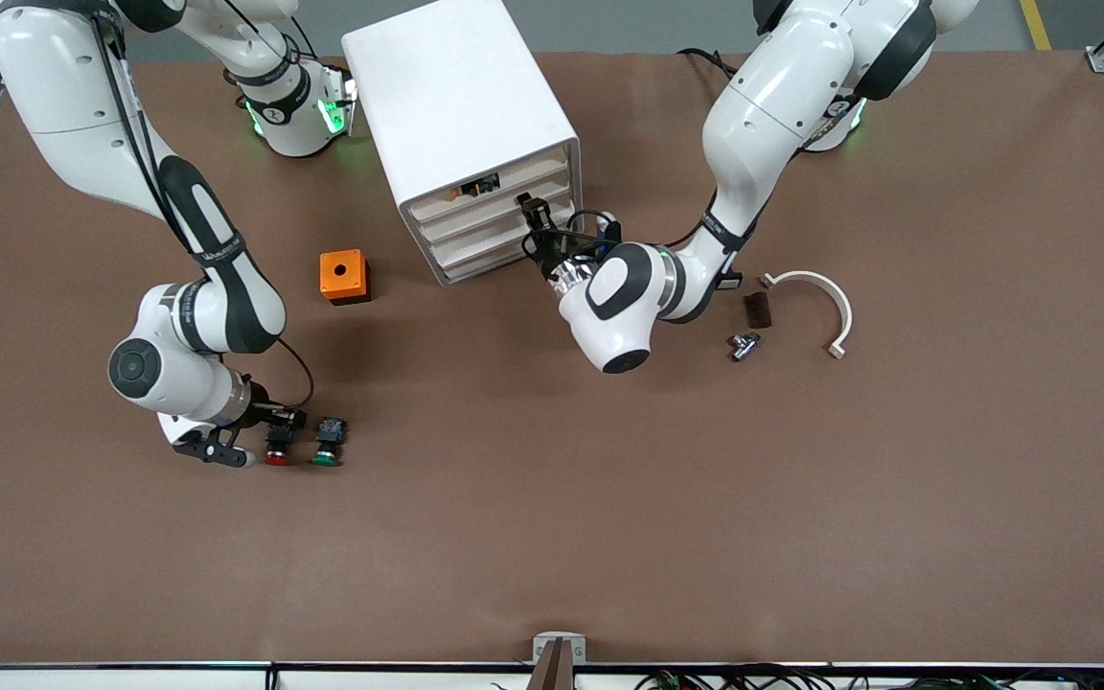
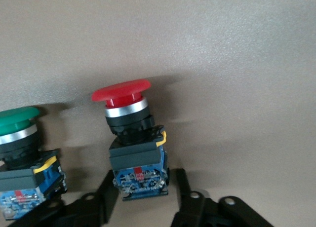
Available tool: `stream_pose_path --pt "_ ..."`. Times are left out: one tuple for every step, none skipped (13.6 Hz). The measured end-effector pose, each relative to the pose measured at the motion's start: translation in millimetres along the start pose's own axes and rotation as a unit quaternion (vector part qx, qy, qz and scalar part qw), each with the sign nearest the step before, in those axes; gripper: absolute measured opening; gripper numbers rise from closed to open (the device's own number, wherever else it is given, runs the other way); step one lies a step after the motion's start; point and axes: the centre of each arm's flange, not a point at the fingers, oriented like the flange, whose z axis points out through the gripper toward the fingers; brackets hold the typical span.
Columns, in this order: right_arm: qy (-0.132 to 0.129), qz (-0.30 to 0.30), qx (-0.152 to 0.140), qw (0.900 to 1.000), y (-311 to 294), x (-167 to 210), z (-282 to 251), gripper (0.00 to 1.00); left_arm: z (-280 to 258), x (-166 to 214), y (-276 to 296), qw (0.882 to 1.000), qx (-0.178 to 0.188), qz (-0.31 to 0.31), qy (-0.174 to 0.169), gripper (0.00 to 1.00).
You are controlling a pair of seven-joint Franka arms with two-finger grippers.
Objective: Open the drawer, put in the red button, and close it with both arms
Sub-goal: 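Pull the drawer open with the left gripper while the right gripper lifts the button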
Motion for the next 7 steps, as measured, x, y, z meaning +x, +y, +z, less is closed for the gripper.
stream_pose_path --pt "0.000 0.000 0.000 1.000 -0.4 0.9 -1.3 0.51 -3.6 0.5 0.7 1.000 -0.002 0.000 -0.002 0.14" --pt "0.000 0.002 0.000 1.000 -0.5 1.4 -2.1 0.43 -11.9 1.4 1.5 1.000 -0.005 -0.001 -0.008 0.14" --pt "0.000 0.002 0.000 1.000 -0.4 1.7 -2.4 0.43 -26.5 3.1 2.6 1.000 -0.009 0.000 -0.018 0.14" --pt "0.001 0.003 0.000 1.000 -0.5 2.1 -3.2 0.40 -46.0 6.1 4.1 0.999 -0.015 0.001 -0.032 0.14" --pt "0.002 0.003 0.001 1.000 -0.7 2.7 -4.2 0.40 -66.0 10.0 5.9 0.999 -0.021 0.004 -0.047 0.14" --pt "0.004 0.003 0.001 1.000 -1.0 3.9 -6.3 0.40 -83.4 14.1 7.5 0.998 -0.027 0.006 -0.059 0.14" --pt "0.007 0.003 0.002 1.000 -1.5 5.3 -9.0 0.40 -96.5 17.6 8.8 0.997 -0.031 0.008 -0.068 0.14"
